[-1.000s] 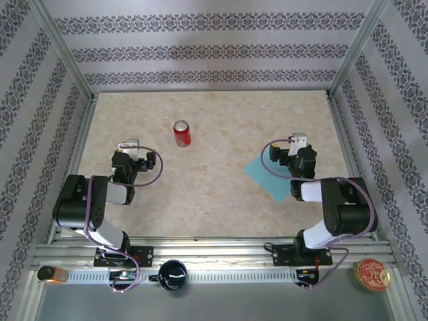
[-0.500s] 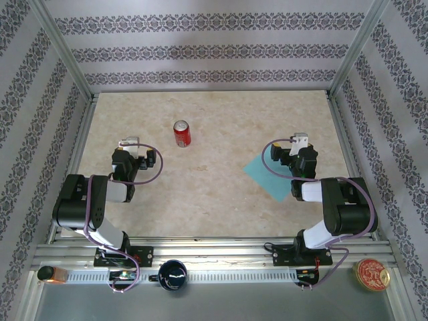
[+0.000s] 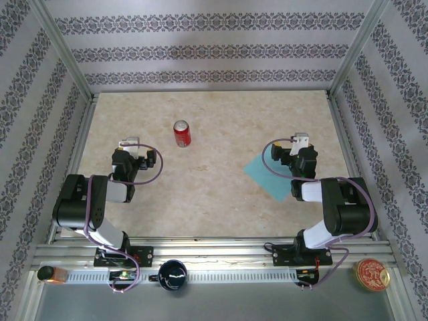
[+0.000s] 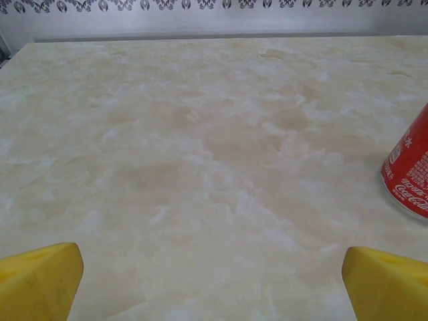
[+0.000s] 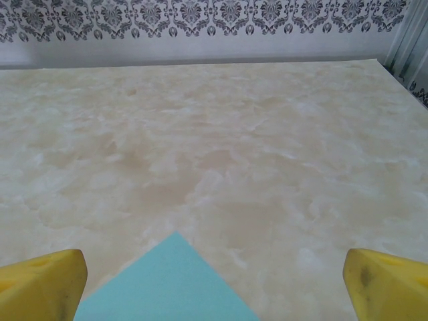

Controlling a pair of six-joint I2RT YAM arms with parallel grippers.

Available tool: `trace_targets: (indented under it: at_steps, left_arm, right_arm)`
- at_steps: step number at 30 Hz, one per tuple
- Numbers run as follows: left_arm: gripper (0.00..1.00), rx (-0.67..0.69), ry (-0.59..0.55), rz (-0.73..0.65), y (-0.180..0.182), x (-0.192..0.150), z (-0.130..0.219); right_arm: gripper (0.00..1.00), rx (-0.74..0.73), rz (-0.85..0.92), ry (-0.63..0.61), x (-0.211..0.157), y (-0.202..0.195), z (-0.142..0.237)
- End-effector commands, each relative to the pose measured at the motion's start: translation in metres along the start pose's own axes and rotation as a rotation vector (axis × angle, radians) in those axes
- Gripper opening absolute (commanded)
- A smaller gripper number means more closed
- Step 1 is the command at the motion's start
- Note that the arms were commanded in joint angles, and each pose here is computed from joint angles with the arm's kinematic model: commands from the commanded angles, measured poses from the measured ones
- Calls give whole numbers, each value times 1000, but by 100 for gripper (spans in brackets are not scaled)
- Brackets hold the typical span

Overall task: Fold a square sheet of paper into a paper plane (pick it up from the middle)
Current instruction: Move the square sheet of paper to the center of the table.

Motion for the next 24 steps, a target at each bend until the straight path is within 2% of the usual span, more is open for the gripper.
trace_targets:
  at_steps: [1, 5, 9, 15, 16, 18, 21, 22, 24]
  left_arm:
    - [100, 9, -57, -3, -1, 5, 9]
    - [99, 132, -91, 55, 12, 20, 26]
    - [99, 174, -50, 87, 14, 32, 31]
    - [99, 306, 29, 253, 23, 55, 39]
    - [100, 321, 60, 295, 23, 56, 43]
    - [99, 295, 118, 341, 19, 58, 49]
    - [99, 136, 209, 357, 2, 58, 61]
    - [99, 100, 232, 411, -2, 56, 65]
    - [100, -16, 267, 458, -15, 53, 69]
  right_arm:
    - [98, 22, 40, -18, 11, 7, 1]
    - [98, 30, -3, 8, 25, 1, 5]
    - [98, 20, -87, 72, 29, -6, 12]
    - [98, -26, -295, 259, 44, -14, 23]
    - [98, 7, -385, 305, 50, -12, 23]
    - [98, 149, -536, 342, 53, -8, 20]
    - [98, 349, -754, 377, 40, -4, 10]
    - [98, 380, -824, 419, 35, -5, 5]
    - [92, 432, -871, 523, 25, 0, 0]
Point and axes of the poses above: each hand's point on the last joint's axis, 136 mm out from that joint toward the fingers, its own z axis back along the fingers, its own y axis along the line the jaws close on, x = y × z, the point moved 7 cm from there along z, back along the fingers, and after that the axes turned 5 degrees about z, right-handed, at the moved point
